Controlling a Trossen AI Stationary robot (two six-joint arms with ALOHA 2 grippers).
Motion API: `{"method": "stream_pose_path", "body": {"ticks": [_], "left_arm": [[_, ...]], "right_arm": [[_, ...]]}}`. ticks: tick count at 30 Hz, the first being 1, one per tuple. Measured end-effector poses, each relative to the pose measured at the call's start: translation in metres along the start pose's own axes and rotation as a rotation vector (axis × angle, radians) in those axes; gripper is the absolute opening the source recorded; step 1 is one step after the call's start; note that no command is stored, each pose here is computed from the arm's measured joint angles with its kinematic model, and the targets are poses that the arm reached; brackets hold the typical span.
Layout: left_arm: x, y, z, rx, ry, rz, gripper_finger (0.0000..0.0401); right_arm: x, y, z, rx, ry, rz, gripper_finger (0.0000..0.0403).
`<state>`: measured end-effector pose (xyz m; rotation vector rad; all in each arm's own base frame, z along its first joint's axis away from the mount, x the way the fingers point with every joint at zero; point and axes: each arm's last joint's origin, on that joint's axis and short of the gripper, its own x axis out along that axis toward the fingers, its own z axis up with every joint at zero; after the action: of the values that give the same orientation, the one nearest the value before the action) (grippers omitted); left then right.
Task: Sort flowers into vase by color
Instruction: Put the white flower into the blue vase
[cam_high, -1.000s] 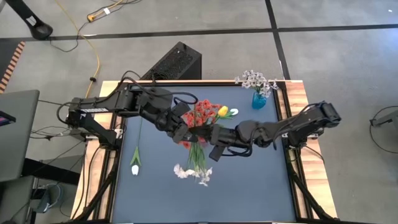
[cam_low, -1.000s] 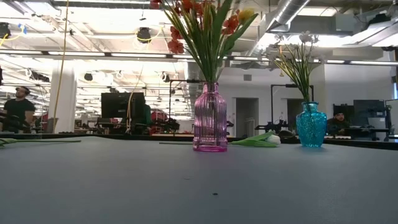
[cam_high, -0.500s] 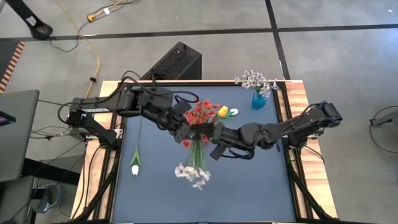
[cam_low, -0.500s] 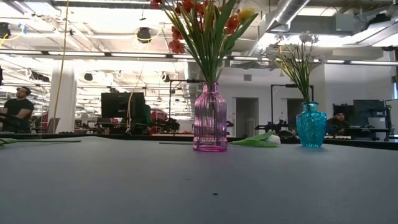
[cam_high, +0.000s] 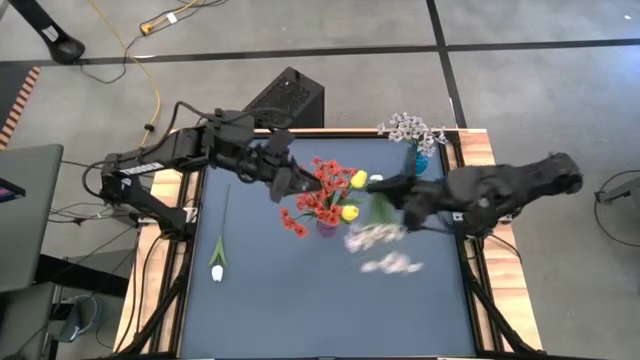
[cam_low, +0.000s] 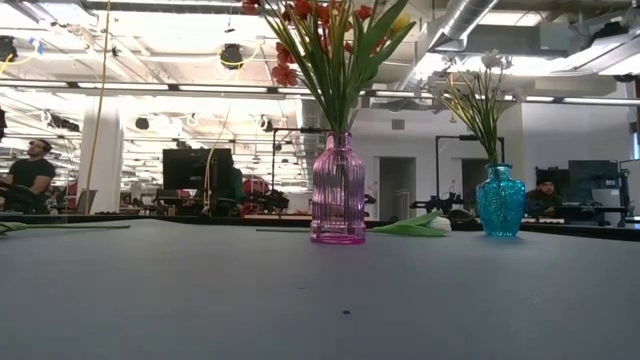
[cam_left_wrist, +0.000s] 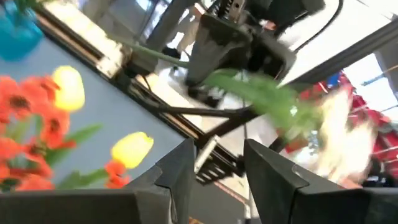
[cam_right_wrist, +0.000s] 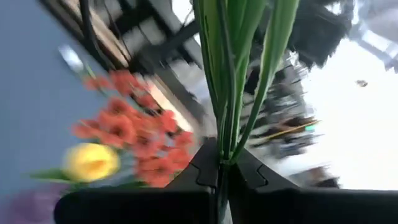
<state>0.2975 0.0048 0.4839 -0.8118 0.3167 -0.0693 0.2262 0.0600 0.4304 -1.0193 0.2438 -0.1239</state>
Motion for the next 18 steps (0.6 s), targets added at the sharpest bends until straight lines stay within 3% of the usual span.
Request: {"method": "stream_pose_path", "body": {"ticks": [6, 10, 14, 18], "left_arm": [[-0.017, -0.002, 0.004, 0.108, -0.064, 0.044, 0.0126], [-0.017, -0.004, 0.003, 0.173, -0.094, 0.076, 0.0126], [-0.013, -0.006, 0.000, 0.215, -0.098, 0.098, 0.0126], [-0.006, -0.006, -0.004, 0.248, -0.096, 0.122, 0.0126]], "right_arm": [[-0.060, -0.019, -0.036, 0.393, 0.031, 0.051, 0.0034], [-0.098, -0.023, -0.059, 0.602, -0.011, -0.004, 0.0034], [-0.136, -0.027, -0.088, 0.843, -0.036, -0.149, 0.0034], [-0.168, -0.025, -0.116, 0.990, -0.018, -0.389, 0.0034]]}}
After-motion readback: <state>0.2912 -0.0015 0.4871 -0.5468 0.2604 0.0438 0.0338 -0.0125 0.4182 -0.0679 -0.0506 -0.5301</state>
